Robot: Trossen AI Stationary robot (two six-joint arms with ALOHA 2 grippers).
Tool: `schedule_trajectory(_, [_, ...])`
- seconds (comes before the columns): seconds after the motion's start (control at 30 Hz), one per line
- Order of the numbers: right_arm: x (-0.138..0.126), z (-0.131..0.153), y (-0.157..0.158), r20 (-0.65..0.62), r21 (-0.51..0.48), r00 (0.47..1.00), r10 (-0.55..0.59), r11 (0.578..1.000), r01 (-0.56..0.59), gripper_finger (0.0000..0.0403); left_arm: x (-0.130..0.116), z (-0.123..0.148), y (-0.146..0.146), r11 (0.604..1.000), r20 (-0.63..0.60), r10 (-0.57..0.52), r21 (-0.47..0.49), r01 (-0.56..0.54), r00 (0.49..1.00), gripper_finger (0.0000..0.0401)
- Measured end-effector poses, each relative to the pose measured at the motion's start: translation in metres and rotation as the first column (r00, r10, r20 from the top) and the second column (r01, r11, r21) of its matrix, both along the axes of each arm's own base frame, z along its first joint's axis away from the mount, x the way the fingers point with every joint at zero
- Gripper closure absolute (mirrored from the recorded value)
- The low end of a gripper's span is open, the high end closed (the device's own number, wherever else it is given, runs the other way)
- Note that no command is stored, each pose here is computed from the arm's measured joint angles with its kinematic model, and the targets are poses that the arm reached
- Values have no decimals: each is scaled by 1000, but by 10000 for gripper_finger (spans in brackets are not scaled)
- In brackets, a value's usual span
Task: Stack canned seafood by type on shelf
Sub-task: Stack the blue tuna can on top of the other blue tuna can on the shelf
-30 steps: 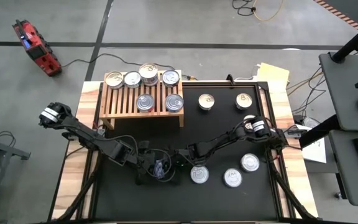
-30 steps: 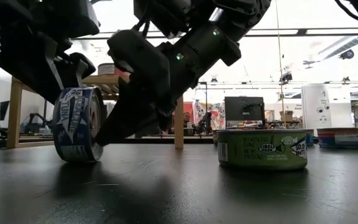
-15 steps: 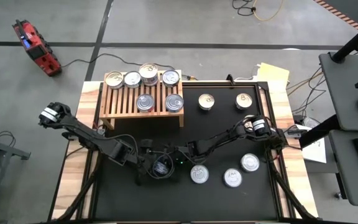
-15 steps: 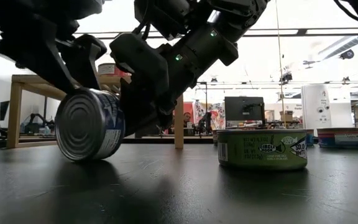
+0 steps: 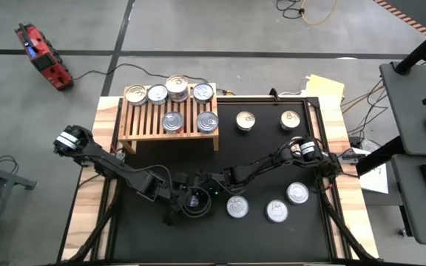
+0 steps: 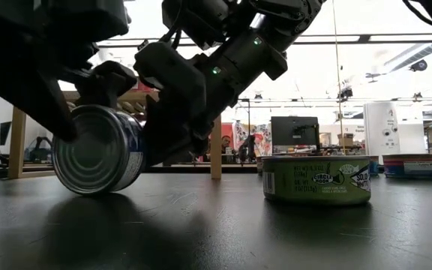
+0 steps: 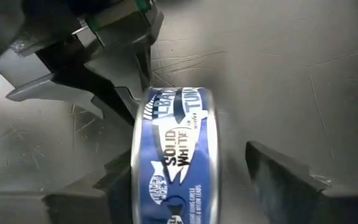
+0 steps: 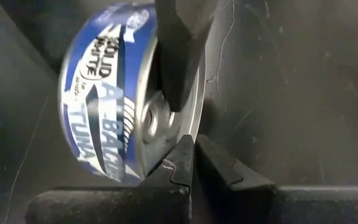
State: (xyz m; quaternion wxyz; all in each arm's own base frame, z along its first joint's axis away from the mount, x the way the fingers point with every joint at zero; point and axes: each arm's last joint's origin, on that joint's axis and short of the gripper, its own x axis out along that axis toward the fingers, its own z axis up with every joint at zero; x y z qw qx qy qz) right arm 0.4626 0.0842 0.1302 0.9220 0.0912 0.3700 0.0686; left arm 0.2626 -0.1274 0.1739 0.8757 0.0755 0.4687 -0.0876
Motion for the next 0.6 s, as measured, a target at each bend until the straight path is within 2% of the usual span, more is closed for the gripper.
schedule_trajectory(0.1, [0, 0, 0, -6, 3, 1000, 13, 1000, -13, 394, 1, -1, 0, 1000, -2, 16, -9, -16, 1000, 201])
schedule_trajectory(0.2, [-2, 2, 0, -21, -7, 1000, 20, 1000, -20, 394, -1, 0, 1, 999, -13, 36, -17, -36, 999, 279])
schedule_trajectory(0.3, [-7, 10, -3, -54, -13, 998, 17, 1000, -18, 394, -9, 9, 5, 998, -35, 66, -13, -67, 997, 283])
schedule_trajectory(0.4, [-13, 26, -5, -64, -20, 998, 18, 1000, -19, 394, -16, 30, 10, 993, -12, 119, -4, -119, 993, 283])
schedule_trajectory(0.6, [-30, 74, -15, -48, -62, 999, -17, 998, 14, 394, -26, 94, 21, 976, 157, 202, 55, -213, 967, 283])
